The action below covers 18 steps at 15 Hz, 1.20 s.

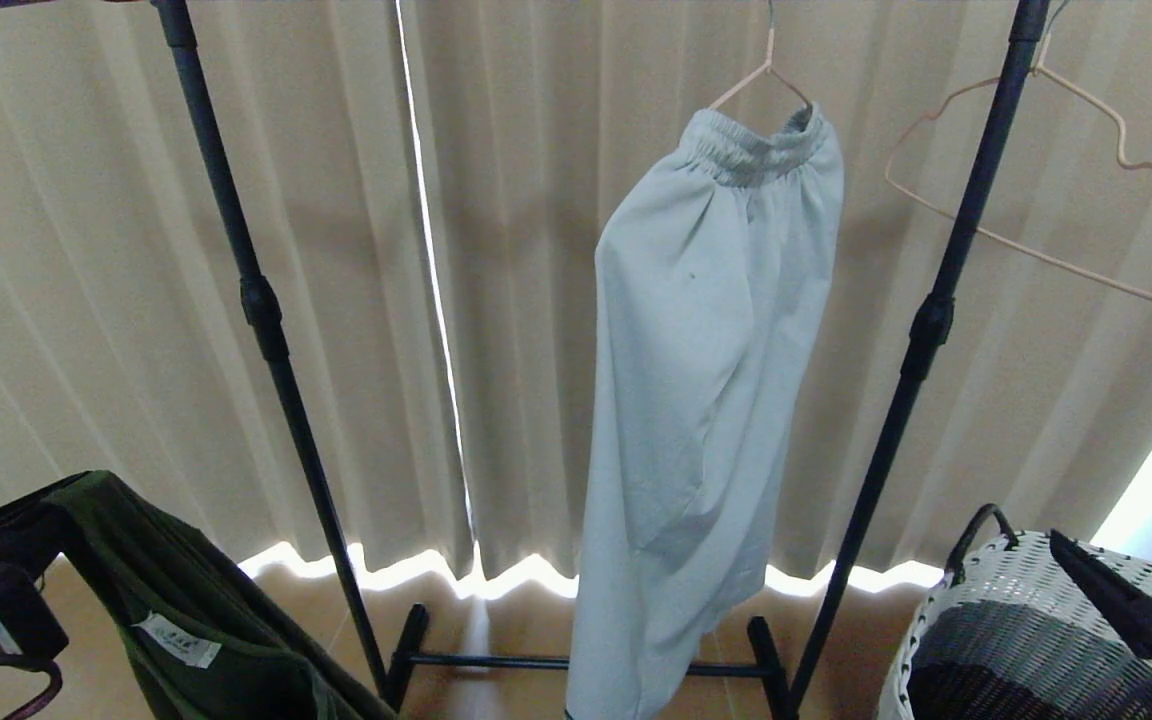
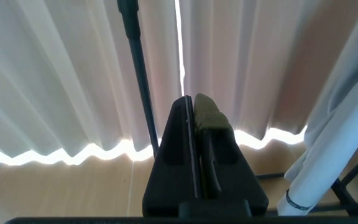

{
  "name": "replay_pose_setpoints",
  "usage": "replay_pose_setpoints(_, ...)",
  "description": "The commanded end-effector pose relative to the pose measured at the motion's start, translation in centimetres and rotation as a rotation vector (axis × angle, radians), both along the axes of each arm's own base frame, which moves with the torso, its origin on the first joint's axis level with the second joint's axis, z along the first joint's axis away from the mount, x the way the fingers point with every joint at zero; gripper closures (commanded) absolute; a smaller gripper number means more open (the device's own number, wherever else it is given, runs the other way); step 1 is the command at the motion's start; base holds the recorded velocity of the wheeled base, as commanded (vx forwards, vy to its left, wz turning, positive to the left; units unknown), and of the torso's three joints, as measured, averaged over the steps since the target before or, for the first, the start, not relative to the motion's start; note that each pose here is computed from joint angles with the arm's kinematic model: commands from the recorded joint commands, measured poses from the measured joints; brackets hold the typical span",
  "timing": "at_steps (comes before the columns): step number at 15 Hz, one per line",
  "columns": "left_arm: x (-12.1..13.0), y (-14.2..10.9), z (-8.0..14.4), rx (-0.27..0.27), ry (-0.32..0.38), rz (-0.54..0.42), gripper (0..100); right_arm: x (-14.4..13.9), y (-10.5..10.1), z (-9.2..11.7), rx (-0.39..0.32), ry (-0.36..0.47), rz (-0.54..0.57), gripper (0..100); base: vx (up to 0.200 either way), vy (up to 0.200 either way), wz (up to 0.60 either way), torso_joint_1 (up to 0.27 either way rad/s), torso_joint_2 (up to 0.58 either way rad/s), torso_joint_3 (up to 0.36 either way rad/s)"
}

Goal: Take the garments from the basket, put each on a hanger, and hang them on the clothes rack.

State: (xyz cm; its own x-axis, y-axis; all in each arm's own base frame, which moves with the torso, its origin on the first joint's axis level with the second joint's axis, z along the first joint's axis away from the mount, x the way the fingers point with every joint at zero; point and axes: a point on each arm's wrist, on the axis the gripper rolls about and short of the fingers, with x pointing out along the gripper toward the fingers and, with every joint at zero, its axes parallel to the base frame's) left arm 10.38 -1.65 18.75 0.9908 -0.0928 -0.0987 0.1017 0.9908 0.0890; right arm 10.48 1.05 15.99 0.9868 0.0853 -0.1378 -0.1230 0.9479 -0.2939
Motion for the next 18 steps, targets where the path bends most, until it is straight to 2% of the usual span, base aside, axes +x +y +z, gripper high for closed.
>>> replay_pose_setpoints(1, -0.1, 0.0, -0.3, 0.013, 0.005, -0.006, 100, 0.9, 0.0, 0.5, 0.059, 0.006, -0.016, 0, 0.0, 0.0, 0.0, 0.0, 0.0, 0.0)
replay_pose_setpoints(4, -0.7, 0.0, -0.6, 0.053, -0.005, -0.016, 100, 2.3, 0.1, 2.0, 0.261, 0.001, -0.032, 0, 0.0, 0.0, 0.0, 0.0, 0.0, 0.0)
replay_pose_setpoints(5, -0.7, 0.0, -0.5, 0.06, -0.008, -0.016, 100, 2.6, 0.2, 1.9, 0.282, 0.011, -0.034, 0, 0.0, 0.0, 0.0, 0.0, 0.0, 0.0)
replay_pose_setpoints(9, -0.8, 0.0, -0.6, 0.064, -0.011, -0.021, 100, 2.8, 0.2, 1.9, 0.296, 0.02, -0.025, 0, 0.0, 0.0, 0.0, 0.0, 0.0, 0.0)
replay_pose_setpoints(12, -0.9, -0.3, -0.7, 0.064, -0.011, -0.051, 100, 2.6, 0.3, 1.9, 0.302, 0.021, 0.037, 0, 0.0, 0.0, 0.0, 0.0, 0.0, 0.0)
replay_pose_setpoints(15, -0.9, -0.3, -0.7, 0.064, -0.011, -0.051, 100, 2.3, 0.3, 1.1, 0.283, 0.048, 0.027, 0, 0.0, 0.0, 0.0, 0.0, 0.0, 0.0)
replay_pose_setpoints(17, -0.9, -0.3, -0.7, 0.064, -0.01, -0.051, 100, 1.6, 0.2, 0.1, 0.221, 0.067, 0.041, 0, 0.0, 0.0, 0.0, 0.0, 0.0, 0.0)
replay_pose_setpoints(18, -0.9, -0.3, -0.7, 0.064, -0.011, -0.051, 100, 1.7, 0.3, 0.2, 0.217, 0.067, 0.043, 0, 0.0, 0.0, 0.0, 0.0, 0.0, 0.0)
